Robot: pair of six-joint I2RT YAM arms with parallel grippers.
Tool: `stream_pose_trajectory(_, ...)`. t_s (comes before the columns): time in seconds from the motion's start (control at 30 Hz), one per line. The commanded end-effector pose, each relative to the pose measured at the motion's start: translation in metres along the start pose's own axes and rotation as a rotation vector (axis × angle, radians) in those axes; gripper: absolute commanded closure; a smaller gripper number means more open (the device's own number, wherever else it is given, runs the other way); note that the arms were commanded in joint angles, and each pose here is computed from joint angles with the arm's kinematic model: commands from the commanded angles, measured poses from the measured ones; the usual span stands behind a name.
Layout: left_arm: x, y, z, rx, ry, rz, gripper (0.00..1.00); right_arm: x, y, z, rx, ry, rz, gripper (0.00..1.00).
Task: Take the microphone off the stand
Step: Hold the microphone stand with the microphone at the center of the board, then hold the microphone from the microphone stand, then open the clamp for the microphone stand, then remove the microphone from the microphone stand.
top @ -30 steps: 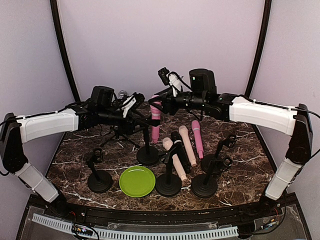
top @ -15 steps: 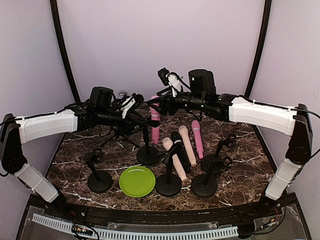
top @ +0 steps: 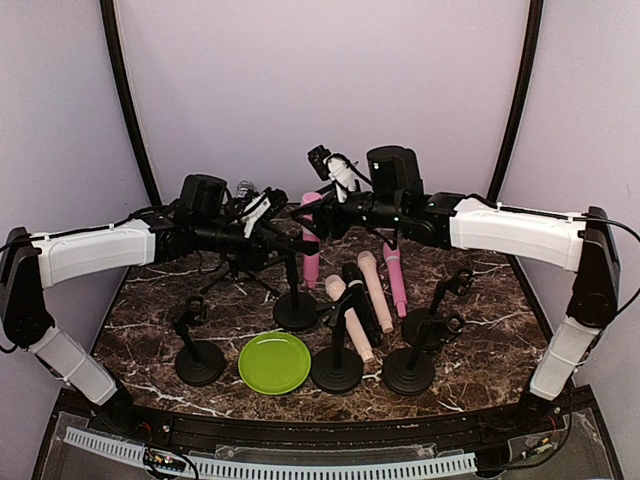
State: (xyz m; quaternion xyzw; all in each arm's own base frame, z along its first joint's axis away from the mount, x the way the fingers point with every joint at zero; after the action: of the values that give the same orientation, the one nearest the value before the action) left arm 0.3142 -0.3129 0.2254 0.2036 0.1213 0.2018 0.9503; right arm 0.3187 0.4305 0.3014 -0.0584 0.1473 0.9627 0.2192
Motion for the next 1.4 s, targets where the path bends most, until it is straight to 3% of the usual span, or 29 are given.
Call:
stream_pose_trajectory(0.0,-0.007,0.012,0.010,-0.038,-0.010,-0.011,0.49,0.004,-0.007,-0.005,0.002,-0.003,-0.003,0.38)
stream_pose_trajectory(0.27,-0.009,0.016,0.016,-0.065,-0.020,-0.009,0.37,0.004,-0.007,-0.006,0.008,-0.001,-0.014,0.55)
stream_pose_trajectory(0.5,-0.010,0.019,0.016,-0.070,-0.019,-0.008,0.42,0.002,-0.005,-0.003,0.002,0.002,-0.022,0.59)
stream_pose_trajectory(0.7,-0.010,0.018,0.015,-0.061,-0.016,-0.014,0.53,0.001,-0.004,-0.001,-0.002,0.006,-0.028,0.60)
stream_pose_trajectory(0.83,-0.012,0.018,0.014,-0.058,-0.019,-0.024,0.82,0.000,-0.002,0.002,-0.006,0.009,-0.037,0.60)
stream_pose_trajectory(0.97,-0.013,0.019,0.014,-0.060,-0.022,-0.026,0.94,-0.006,0.003,0.007,-0.015,0.006,-0.070,0.61)
stream_pose_trajectory(1.1,-0.013,0.019,0.014,-0.060,-0.024,-0.023,0.98,-0.021,0.016,0.018,-0.028,-0.017,-0.152,0.64)
stream_pose_trajectory(1.37,-0.013,0.018,0.009,-0.038,-0.005,-0.026,0.97,-0.087,0.079,0.023,-0.026,-0.088,-0.387,0.65)
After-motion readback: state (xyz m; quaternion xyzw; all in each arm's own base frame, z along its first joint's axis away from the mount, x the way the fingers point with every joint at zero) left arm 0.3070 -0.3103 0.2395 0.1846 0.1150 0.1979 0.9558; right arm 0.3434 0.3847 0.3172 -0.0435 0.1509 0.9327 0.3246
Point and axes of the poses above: each gripper's point midway between its finger pads, its own y axis back along the fingers, its own x axis along the line the jaws close on, z = x × y, the point moved 1 cm from there along y, back along the fingers, and after that the axes turned 12 degrees about y, right-handed, at the moved point
